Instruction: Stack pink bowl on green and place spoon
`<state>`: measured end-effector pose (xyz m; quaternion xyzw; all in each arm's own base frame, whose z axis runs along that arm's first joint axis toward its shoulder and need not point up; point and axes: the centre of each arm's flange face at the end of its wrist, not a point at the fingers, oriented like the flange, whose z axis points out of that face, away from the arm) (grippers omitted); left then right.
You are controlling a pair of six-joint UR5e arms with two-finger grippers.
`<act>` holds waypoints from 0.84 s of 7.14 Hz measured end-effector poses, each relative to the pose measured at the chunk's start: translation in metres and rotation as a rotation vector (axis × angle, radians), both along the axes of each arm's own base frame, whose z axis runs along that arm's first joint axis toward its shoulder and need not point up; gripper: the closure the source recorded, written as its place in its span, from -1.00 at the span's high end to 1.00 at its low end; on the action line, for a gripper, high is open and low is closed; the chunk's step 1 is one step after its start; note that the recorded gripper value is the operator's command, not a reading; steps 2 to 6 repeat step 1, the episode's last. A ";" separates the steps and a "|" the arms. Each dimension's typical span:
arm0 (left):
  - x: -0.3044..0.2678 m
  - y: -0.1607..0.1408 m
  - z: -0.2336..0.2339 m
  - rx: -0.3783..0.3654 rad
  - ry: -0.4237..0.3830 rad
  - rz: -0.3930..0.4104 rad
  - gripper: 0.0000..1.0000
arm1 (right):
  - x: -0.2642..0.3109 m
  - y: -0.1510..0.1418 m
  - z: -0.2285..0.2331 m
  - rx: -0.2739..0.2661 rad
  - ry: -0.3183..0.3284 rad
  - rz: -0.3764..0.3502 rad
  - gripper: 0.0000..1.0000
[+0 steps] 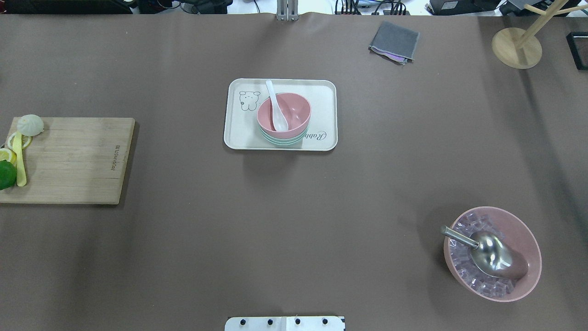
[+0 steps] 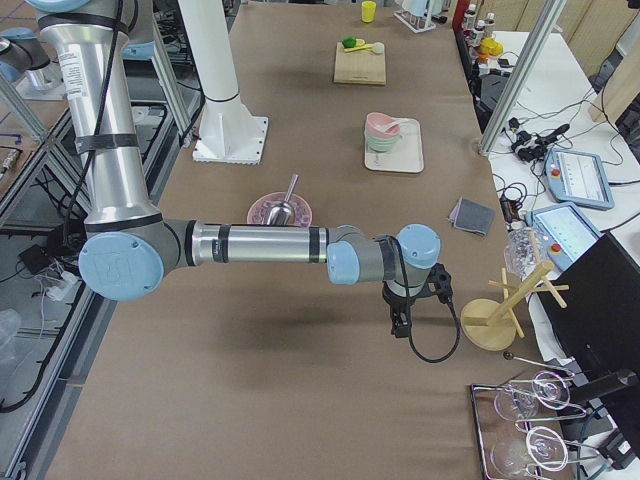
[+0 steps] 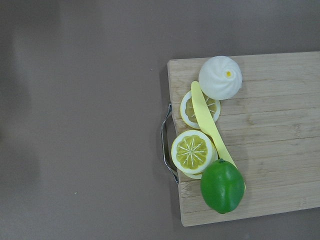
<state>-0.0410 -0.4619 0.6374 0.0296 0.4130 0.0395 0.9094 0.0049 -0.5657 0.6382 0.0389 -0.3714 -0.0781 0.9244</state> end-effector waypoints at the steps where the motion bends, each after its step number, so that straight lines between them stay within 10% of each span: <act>1: -0.001 -0.001 0.001 0.001 -0.021 -0.002 0.96 | 0.000 0.000 -0.002 0.002 -0.004 0.000 1.00; 6: -0.001 -0.001 0.001 0.001 -0.021 -0.002 0.96 | 0.000 0.000 -0.002 0.002 -0.004 0.000 1.00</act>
